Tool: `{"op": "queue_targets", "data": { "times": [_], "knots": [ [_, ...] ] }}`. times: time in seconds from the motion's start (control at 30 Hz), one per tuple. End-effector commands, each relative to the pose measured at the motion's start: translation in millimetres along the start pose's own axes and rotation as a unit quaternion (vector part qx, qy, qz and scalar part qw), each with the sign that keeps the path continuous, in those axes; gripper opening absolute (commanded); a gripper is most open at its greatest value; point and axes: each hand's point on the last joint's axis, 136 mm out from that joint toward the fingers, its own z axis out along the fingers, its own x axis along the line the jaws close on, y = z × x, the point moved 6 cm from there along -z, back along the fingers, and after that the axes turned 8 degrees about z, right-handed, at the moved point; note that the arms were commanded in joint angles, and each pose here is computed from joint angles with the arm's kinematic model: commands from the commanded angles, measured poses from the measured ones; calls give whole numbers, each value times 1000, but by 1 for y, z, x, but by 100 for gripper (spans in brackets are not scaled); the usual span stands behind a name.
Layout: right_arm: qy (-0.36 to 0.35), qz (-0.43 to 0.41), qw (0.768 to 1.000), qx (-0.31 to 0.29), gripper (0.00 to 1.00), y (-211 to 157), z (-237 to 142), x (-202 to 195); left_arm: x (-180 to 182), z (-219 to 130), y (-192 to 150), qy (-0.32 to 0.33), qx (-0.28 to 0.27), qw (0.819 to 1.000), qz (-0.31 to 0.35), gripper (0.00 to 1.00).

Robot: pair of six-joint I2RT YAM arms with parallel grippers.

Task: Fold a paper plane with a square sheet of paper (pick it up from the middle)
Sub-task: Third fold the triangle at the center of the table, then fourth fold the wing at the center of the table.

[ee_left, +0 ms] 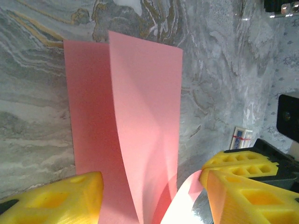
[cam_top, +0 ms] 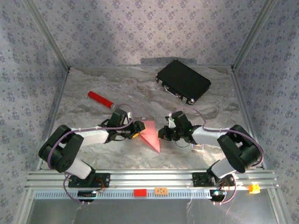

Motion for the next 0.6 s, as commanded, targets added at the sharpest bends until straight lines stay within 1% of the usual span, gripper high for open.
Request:
{"op": "queue_targets", "data": {
  "times": [0.0, 0.27, 0.47, 0.57],
  "knots": [
    [3, 2, 1000, 3, 5, 2, 1, 0, -4, 2, 2, -16, 5, 1000, 1, 56],
    [3, 1, 1000, 2, 6, 1, -1, 0, -9, 9, 9, -31, 11, 999, 4, 37],
    [2, 0, 1000, 1, 9, 1, -2, 0, -8, 12, 14, -41, 16, 999, 5, 10],
    [-7, -2, 1000, -7, 15, 1, -6, 0, -8, 10, 13, -41, 12, 999, 5, 3]
  ]
}}
